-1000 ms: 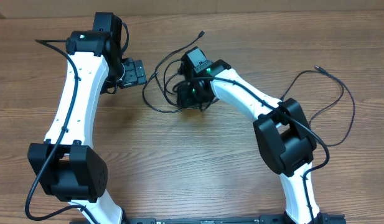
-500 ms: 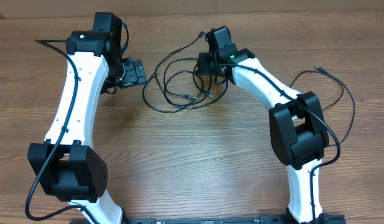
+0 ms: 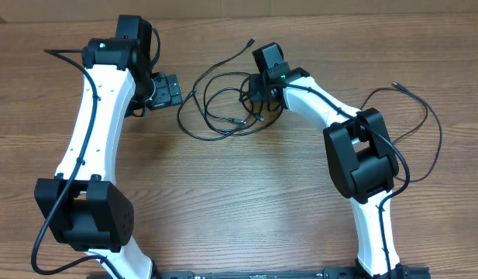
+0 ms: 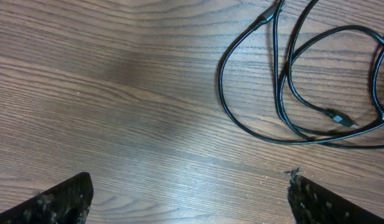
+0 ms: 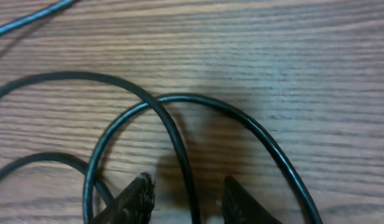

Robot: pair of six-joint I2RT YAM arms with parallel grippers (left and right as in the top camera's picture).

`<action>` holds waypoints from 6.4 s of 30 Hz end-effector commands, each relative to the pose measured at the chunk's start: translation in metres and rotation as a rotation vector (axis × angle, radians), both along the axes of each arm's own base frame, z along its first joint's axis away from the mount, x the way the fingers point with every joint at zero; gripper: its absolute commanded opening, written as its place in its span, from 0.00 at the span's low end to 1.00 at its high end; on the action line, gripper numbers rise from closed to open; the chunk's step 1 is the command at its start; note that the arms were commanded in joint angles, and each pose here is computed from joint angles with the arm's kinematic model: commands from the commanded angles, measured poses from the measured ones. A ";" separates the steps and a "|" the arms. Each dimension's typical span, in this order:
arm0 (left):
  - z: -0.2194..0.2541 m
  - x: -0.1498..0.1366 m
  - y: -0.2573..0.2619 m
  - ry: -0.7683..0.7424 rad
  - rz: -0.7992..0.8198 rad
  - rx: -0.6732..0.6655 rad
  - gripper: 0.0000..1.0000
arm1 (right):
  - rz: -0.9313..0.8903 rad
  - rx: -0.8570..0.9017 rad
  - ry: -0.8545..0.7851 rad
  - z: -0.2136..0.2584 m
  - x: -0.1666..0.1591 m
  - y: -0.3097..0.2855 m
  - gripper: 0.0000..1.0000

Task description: Untangle cables

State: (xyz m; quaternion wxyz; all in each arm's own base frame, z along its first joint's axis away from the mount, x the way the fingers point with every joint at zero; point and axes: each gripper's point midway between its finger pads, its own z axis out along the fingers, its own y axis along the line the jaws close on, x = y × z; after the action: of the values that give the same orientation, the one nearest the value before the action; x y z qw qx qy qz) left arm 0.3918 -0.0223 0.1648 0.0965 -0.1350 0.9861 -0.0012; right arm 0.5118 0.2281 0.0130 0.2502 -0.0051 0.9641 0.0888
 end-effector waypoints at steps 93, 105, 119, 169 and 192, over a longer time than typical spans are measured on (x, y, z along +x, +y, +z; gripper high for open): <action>-0.005 0.000 -0.003 0.013 0.011 -0.007 1.00 | 0.009 0.614 0.291 0.043 -0.143 -0.042 0.10; -0.005 0.000 -0.003 0.013 0.011 -0.007 1.00 | 0.037 0.669 0.352 0.019 -0.145 -0.032 0.13; -0.005 0.000 -0.003 0.013 0.011 -0.007 0.99 | 0.247 0.949 0.385 0.081 -0.158 0.000 0.04; -0.005 0.000 -0.003 0.013 0.011 -0.007 1.00 | 0.348 0.922 -1.132 0.544 -0.187 -0.070 0.04; -0.005 0.000 -0.003 0.014 0.011 -0.007 1.00 | -0.588 0.517 -0.616 0.384 -0.106 -0.295 0.04</action>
State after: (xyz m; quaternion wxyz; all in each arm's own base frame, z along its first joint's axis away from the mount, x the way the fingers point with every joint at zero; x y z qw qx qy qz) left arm 0.3918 -0.0224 0.1648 0.0965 -0.1350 0.9861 -0.0014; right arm 0.3989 -0.0439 0.4126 0.5457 0.2740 0.7456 0.2670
